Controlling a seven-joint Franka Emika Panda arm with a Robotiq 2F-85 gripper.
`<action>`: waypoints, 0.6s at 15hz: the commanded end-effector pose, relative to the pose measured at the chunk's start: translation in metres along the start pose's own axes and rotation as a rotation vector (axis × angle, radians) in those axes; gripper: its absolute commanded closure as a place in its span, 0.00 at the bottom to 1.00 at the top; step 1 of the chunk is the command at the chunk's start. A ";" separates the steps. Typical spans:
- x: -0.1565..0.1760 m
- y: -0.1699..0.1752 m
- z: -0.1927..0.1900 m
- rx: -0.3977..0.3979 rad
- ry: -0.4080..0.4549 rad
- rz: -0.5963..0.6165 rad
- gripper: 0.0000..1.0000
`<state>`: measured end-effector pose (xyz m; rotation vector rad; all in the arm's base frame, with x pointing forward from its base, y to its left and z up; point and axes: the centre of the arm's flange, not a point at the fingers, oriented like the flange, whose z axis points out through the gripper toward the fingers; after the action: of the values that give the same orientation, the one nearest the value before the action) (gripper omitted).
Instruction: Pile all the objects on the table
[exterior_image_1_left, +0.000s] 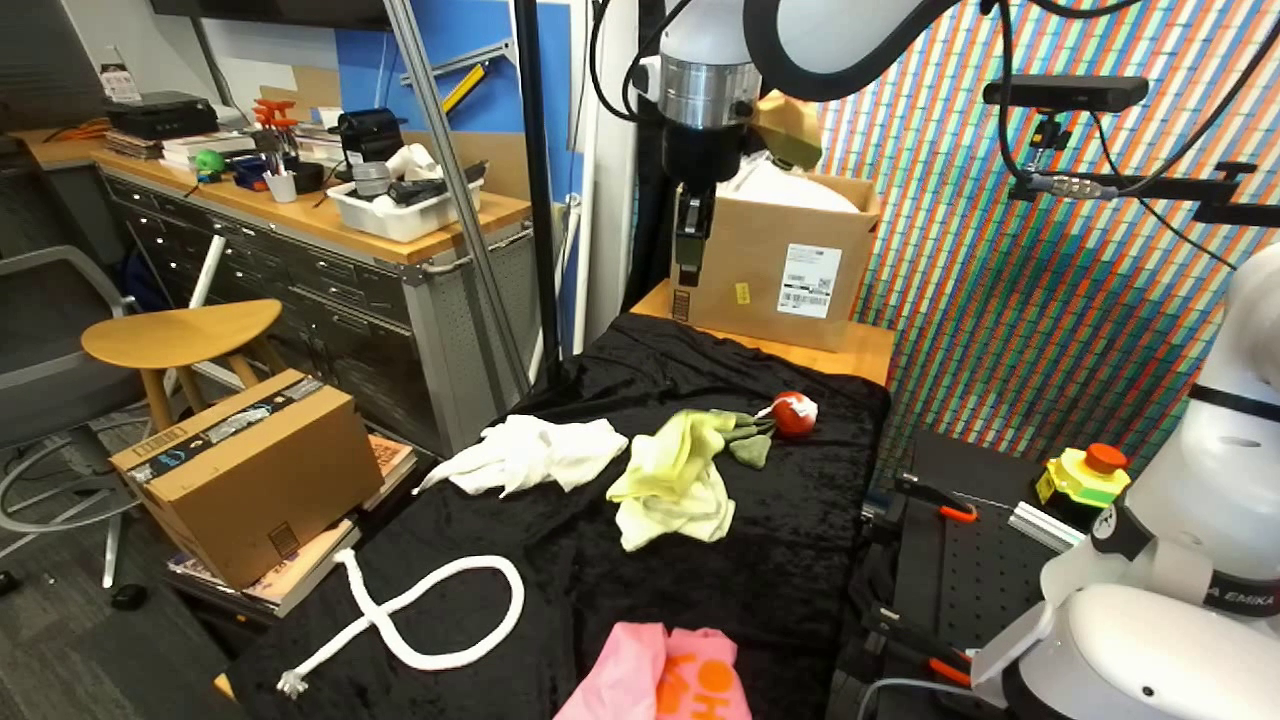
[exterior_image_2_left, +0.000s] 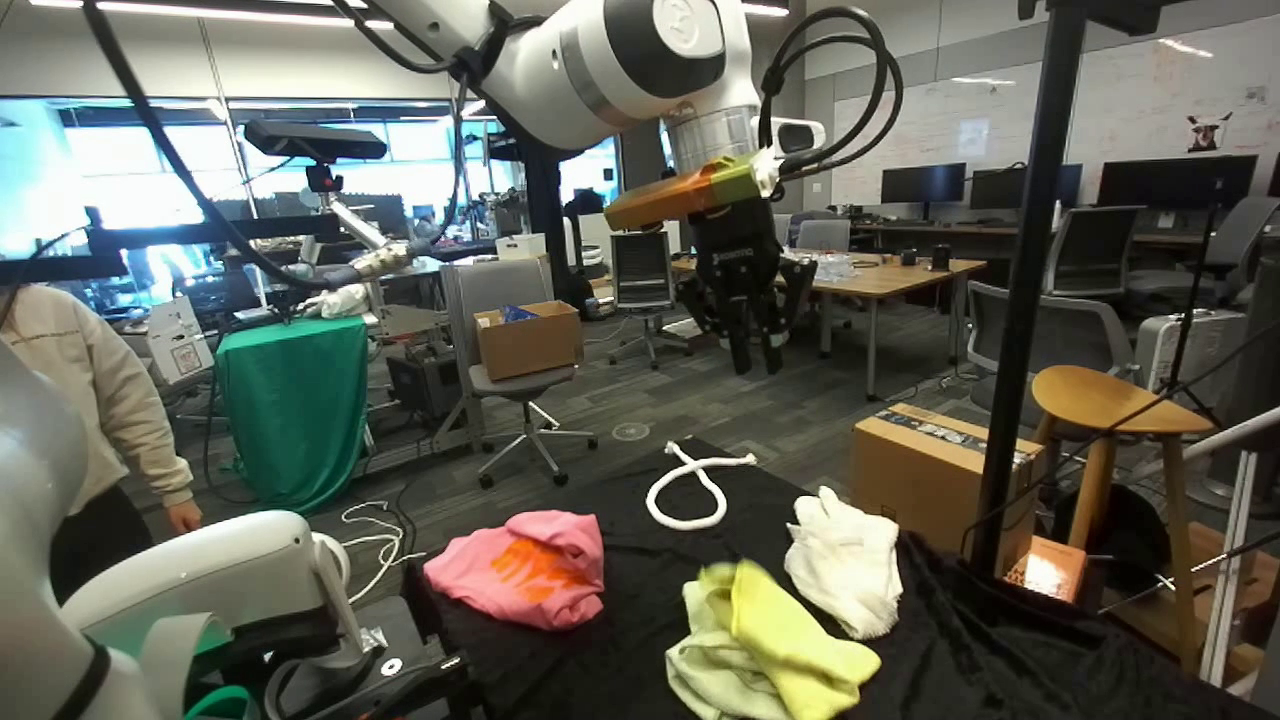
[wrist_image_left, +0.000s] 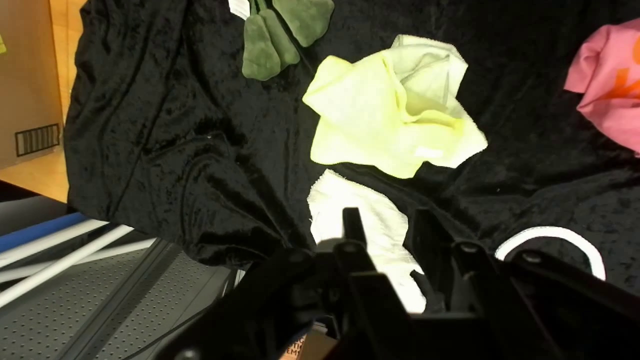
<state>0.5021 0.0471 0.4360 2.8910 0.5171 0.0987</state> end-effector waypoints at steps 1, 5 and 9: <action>-0.012 0.005 -0.006 -0.018 0.031 -0.008 0.36; -0.011 0.013 -0.003 -0.031 0.035 0.028 0.05; -0.013 0.041 0.010 -0.033 0.041 0.146 0.00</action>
<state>0.5025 0.0243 0.4368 2.9058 0.4224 0.1296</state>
